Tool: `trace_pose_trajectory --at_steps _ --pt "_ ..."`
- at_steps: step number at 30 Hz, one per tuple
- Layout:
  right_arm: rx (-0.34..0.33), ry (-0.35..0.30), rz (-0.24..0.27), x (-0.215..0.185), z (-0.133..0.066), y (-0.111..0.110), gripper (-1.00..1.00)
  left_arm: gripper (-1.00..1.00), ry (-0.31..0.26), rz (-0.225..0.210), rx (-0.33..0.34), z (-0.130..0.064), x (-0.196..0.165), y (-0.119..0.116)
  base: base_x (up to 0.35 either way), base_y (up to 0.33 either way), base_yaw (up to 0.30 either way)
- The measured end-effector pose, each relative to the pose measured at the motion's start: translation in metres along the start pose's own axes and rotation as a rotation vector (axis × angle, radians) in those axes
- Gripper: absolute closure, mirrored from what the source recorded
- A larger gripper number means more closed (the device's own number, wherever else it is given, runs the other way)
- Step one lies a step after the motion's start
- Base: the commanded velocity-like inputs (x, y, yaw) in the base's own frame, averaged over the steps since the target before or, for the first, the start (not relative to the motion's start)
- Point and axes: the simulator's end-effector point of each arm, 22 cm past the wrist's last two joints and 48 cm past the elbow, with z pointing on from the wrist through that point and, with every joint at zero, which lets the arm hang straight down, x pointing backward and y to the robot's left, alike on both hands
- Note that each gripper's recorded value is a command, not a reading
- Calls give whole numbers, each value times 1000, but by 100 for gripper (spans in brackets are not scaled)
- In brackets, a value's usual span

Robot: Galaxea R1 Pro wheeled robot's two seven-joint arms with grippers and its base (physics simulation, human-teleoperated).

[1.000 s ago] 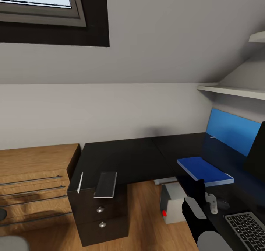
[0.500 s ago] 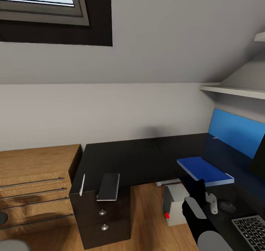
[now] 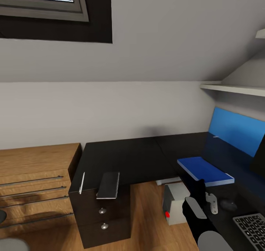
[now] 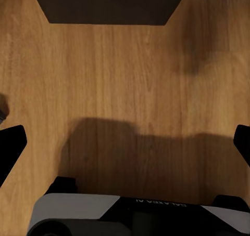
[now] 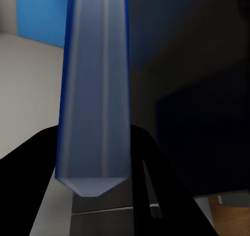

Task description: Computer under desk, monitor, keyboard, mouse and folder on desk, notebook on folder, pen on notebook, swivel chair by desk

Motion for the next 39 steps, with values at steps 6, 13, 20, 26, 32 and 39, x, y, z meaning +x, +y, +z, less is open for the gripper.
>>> trace_pose_trajectory --at_steps 6,13,20,26,32,39 --pt "1 0 0 3 2 -9 100 -100 0 0 -2 8 4 1 0 0 0" --pt "3 1 0 7 5 -20 100 -100 1 0 -4 18 10 3 0 0 0" --pt "5 3 0 10 8 -31 100 -100 1 -1 -5 28 16 5 0 0 0" --pt "5 4 0 13 10 -41 100 -100 0 0 -6 37 21 6 0 0 0" --pt "7 5 0 17 12 -51 100 -100 0 0 -5 46 26 7 0 0 0" --pt "-24 4 -21 19 15 -53 100 -100 5 1 -6 57 35 8 0 0 0"
